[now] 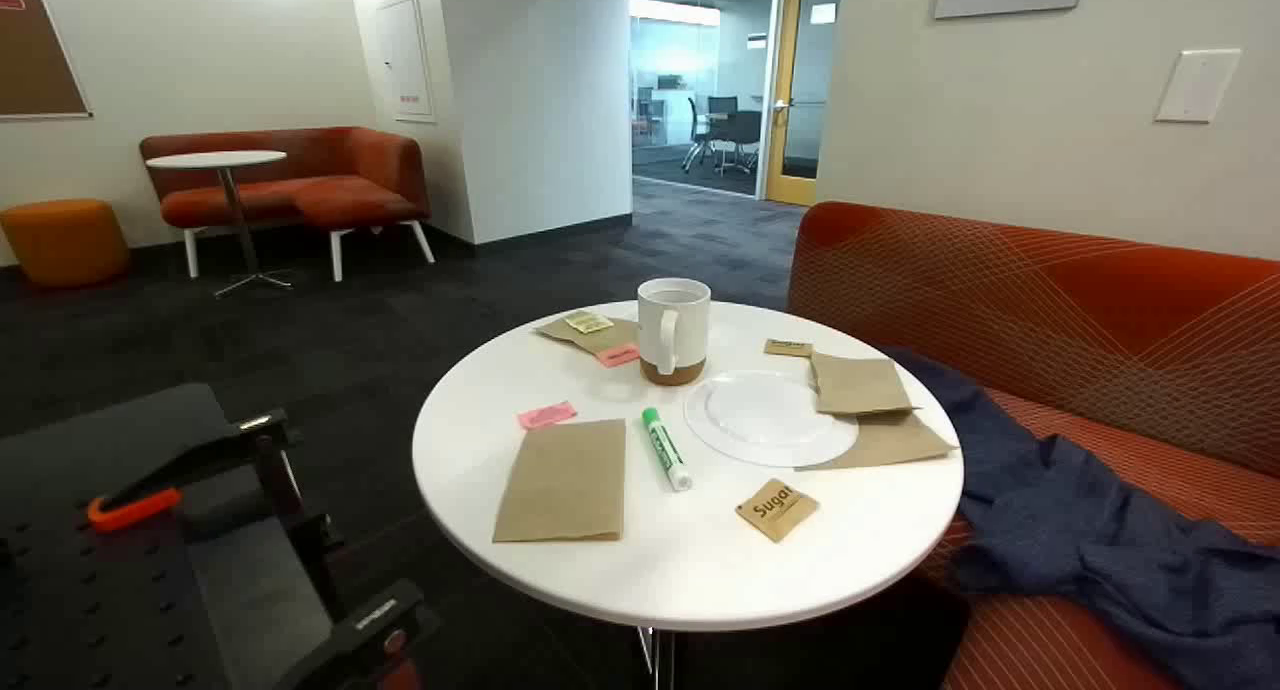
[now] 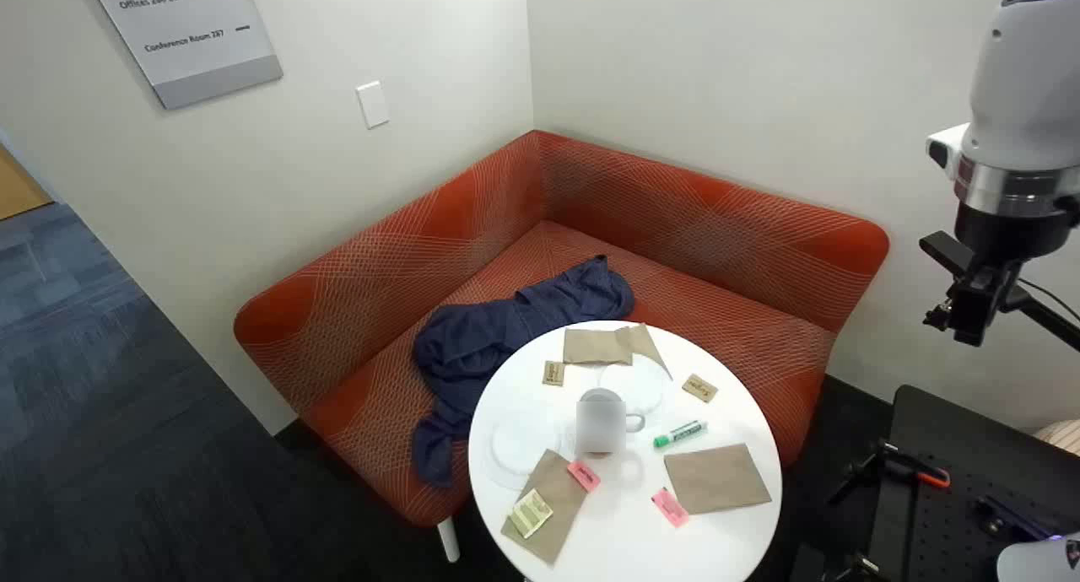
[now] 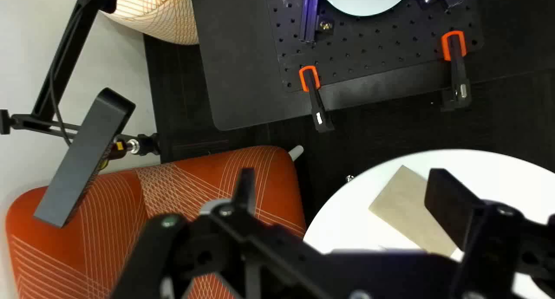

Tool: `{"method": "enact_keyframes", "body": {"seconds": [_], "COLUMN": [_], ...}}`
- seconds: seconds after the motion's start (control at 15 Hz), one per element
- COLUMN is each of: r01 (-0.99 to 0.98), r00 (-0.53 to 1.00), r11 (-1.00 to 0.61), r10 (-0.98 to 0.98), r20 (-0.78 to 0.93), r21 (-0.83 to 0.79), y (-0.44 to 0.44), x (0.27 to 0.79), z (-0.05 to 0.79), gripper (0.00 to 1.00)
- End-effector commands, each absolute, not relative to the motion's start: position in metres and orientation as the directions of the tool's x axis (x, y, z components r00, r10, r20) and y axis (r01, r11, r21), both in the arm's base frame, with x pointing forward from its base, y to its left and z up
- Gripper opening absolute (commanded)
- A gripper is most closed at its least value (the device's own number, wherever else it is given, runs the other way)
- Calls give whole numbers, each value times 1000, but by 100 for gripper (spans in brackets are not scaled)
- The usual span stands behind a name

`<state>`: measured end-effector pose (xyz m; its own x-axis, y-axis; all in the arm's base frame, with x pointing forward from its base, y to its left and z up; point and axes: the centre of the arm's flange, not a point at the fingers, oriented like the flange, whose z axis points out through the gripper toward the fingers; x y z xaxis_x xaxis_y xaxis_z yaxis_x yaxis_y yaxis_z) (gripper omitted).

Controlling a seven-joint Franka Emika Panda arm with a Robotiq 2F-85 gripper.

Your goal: Put the green marker inside the white mug

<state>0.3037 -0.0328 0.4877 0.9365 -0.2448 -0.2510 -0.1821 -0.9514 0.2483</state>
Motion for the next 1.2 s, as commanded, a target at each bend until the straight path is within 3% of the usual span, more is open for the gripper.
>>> {"method": "enact_keyframes", "body": {"seconds": [0.0, 0.6, 1.13], "r01": [-182, -179, 129], "r00": [937, 936, 975], "r11": [-951, -948, -979], "r10": [-245, -246, 96], "r20": [-251, -250, -202], "r21": [248, 263, 155], "y": [-33, -33, -21], "x": [304, 311, 376], "z": [488, 484, 429], "gripper": [100, 100, 100]}}
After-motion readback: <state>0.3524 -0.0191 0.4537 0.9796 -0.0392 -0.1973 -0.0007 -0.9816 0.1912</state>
